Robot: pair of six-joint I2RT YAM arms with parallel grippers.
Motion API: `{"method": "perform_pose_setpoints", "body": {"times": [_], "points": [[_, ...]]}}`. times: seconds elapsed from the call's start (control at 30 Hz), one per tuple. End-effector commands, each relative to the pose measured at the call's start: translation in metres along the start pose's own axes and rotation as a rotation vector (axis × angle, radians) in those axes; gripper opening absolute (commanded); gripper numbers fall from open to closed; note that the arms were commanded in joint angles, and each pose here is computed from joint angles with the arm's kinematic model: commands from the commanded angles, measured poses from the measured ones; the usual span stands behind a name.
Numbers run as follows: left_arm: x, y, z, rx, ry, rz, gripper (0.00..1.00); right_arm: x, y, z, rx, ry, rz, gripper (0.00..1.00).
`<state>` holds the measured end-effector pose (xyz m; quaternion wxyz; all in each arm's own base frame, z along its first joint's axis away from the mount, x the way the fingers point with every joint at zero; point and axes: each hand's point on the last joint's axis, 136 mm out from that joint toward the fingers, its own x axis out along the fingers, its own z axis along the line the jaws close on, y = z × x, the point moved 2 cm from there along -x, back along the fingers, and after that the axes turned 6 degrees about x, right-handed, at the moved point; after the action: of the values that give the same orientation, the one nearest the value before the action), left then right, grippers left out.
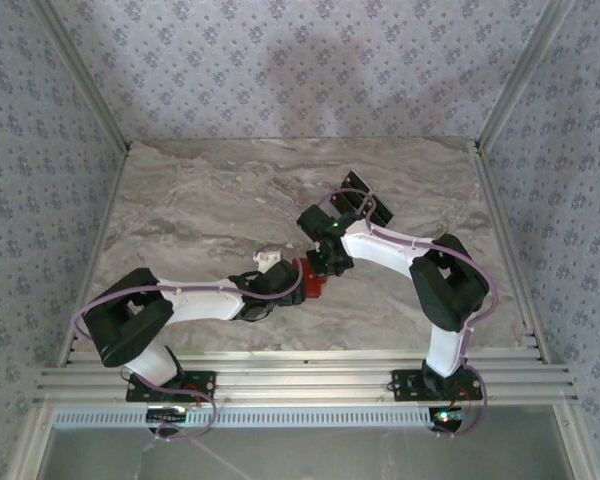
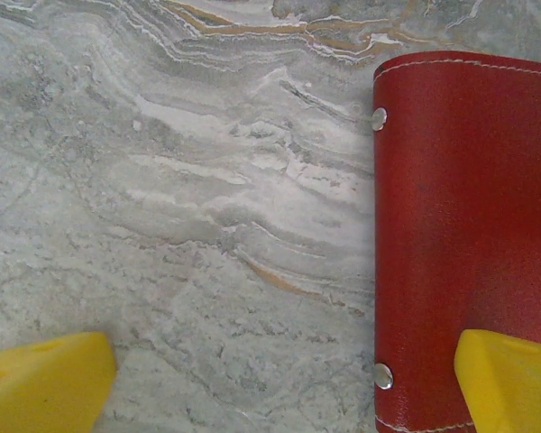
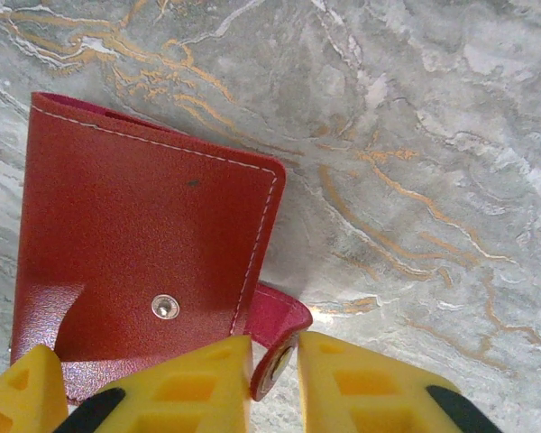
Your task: Put the credit cards into the card holder
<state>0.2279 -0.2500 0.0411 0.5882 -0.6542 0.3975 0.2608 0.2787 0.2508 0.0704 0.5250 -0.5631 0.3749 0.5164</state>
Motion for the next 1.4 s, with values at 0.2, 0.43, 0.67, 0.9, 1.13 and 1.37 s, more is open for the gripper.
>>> {"method": "perform_pose_setpoints", "body": {"times": [0.2,0.43,0.67,0.9,1.13,1.37], "points": [[0.017,0.046,0.019,0.006,-0.042,0.162,0.99,-0.017,-0.009,-0.001,0.015,-0.018,-0.041,0.18],[0.017,0.045,0.018,0.006,-0.041,0.161,0.99,-0.018,-0.009,-0.002,0.023,-0.022,-0.042,0.21],[0.017,0.046,0.018,0.007,-0.041,0.162,0.99,-0.015,-0.007,-0.003,0.024,-0.024,-0.031,0.2],[0.017,0.045,0.018,0.007,-0.039,0.159,0.99,-0.009,-0.003,-0.002,0.019,-0.03,-0.013,0.12],[0.017,0.045,0.018,0.009,-0.041,0.16,0.99,-0.014,-0.004,0.001,0.03,-0.073,-0.015,0.0],[0.017,0.046,0.018,0.009,-0.041,0.157,0.99,-0.02,-0.008,0.01,0.068,-0.214,-0.016,0.0]]}}
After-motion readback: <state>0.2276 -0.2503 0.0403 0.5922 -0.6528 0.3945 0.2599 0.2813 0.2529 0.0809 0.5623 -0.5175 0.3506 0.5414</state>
